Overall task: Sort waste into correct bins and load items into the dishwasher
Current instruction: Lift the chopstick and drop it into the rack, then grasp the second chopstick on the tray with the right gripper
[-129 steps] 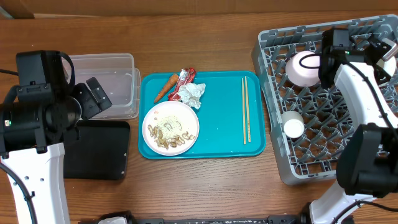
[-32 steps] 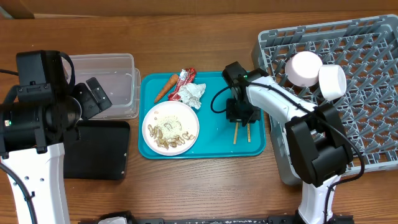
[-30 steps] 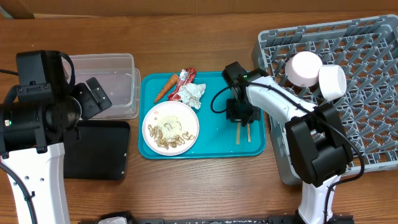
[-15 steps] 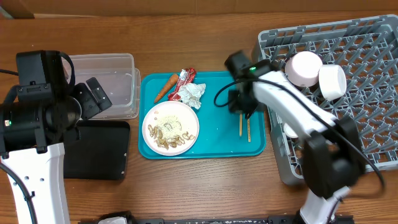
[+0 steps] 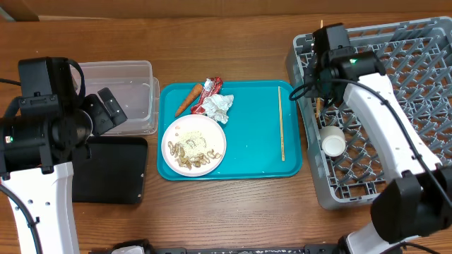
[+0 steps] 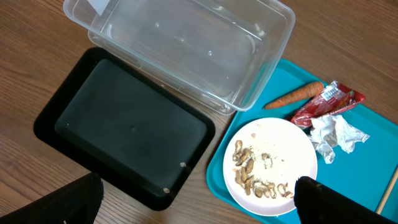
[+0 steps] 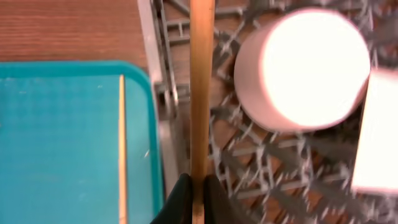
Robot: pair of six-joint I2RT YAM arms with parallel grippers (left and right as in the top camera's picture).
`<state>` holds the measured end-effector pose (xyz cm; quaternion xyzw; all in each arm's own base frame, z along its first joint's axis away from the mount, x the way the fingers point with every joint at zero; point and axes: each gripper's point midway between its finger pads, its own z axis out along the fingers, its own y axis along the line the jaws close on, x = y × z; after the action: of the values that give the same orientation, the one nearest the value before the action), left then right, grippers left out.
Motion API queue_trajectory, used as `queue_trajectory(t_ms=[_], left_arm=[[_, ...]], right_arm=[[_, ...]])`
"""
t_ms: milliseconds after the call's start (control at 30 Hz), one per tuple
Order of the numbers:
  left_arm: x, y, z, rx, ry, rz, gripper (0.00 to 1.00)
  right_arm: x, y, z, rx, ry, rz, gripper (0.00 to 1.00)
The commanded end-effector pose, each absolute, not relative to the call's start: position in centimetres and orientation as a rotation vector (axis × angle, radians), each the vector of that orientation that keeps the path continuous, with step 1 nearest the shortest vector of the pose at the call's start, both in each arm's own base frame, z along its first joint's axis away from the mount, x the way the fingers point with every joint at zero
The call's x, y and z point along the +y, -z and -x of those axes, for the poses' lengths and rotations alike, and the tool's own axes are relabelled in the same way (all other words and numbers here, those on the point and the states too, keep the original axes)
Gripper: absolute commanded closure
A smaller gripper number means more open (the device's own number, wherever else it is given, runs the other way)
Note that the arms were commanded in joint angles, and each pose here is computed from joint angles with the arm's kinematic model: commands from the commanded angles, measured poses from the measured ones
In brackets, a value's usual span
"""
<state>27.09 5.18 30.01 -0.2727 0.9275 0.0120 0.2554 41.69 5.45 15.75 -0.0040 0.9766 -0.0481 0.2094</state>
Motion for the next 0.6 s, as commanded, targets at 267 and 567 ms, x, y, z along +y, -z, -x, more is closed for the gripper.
queue_trajectory(t_ms=[267, 567], left_arm=[[5.4, -30.3, -27.3, 2.500, -0.030, 0.762, 0.00], [5.4, -30.3, -27.3, 2.500, -0.030, 0.762, 0.00]], right_arm=[[5.3, -15.1, -42.1, 2.713, 0.232, 0.317, 0.60], [14.5, -15.0, -37.7, 2.827, -0.211, 0.195, 0.56]])
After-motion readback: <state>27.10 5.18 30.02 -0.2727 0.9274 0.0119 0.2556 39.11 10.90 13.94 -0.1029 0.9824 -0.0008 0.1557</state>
